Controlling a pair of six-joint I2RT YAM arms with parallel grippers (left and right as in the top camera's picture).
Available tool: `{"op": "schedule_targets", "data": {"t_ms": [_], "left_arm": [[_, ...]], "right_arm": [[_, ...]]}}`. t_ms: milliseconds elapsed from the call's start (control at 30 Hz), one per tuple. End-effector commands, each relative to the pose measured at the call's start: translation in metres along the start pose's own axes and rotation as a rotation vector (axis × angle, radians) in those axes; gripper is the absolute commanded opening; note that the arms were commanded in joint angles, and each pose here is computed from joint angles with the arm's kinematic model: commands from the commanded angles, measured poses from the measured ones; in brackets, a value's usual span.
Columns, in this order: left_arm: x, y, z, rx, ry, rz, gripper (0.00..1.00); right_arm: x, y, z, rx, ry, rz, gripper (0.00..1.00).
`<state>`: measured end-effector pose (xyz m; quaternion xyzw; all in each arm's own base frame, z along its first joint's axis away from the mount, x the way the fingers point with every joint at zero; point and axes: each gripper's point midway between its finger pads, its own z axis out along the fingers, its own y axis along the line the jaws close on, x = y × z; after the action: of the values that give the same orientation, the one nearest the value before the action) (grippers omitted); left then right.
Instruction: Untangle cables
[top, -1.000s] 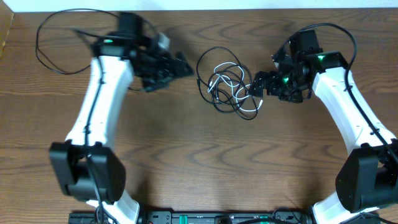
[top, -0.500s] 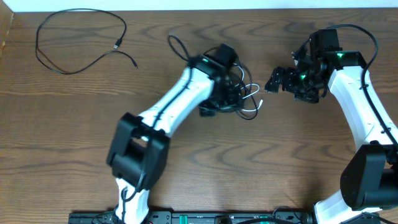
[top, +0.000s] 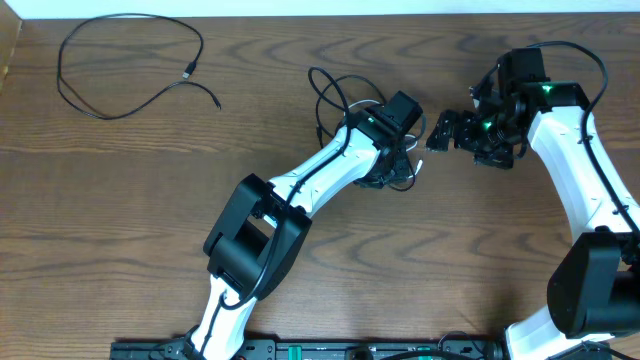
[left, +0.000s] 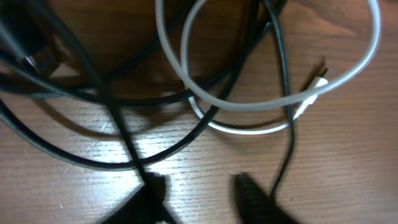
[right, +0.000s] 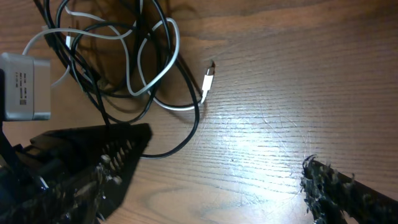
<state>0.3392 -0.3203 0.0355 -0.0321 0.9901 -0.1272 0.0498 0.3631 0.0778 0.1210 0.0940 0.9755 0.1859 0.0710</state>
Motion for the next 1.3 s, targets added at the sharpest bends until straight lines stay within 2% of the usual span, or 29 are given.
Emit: {"op": "schedule_targets", "data": {"t_ms": [0, 133, 267, 333, 533, 733, 933, 967, 1067, 1267], "left_arm": [[0.001, 0.007, 0.004, -0.026, 0.004, -0.011, 0.08], [0.009, -0.003, -0.022, 0.04, 0.054, 0.0, 0.07], [0.008, -0.028, -0.081, 0.18, 0.025, 0.099, 0.08], [0.006, -0.048, -0.128, 0.31, -0.038, 0.158, 0.07], [0.003, -0.069, -0.236, 0.491, -0.283, 0.284, 0.07], [0.001, -0.075, -0.281, 0.563, -0.404, 0.308, 0.07], [0.0, -0.097, -0.325, 0.712, -0.506, 0.368, 0.08], [-0.001, -0.096, -0.33, 0.721, -0.521, 0.37, 0.08], [-0.009, -0.086, -0.353, 0.738, -0.586, 0.354, 0.07], [-0.034, -0.039, -0.423, 0.776, -0.783, 0.242, 0.07]], "right_arm": [[-0.005, 0.003, -0.012, -0.008, -0.033, 0.004, 0.99], [-0.001, 0.002, -0.012, -0.004, -0.019, 0.01, 0.99], [0.0, 0.002, -0.012, -0.003, -0.014, 0.011, 0.99], [0.0, 0.003, -0.012, -0.007, -0.011, 0.011, 0.99], [0.008, 0.032, -0.01, -0.131, 0.018, -0.071, 0.99], [0.015, 0.083, -0.006, -0.273, 0.011, -0.244, 0.99], [0.015, 0.103, 0.004, -0.243, -0.028, -0.332, 0.99], [0.014, 0.1, 0.006, -0.211, -0.033, -0.326, 0.98], [0.017, 0.081, 0.014, -0.079, -0.019, -0.272, 0.83], [0.032, 0.051, 0.029, 0.031, 0.033, -0.243, 0.77]]}}
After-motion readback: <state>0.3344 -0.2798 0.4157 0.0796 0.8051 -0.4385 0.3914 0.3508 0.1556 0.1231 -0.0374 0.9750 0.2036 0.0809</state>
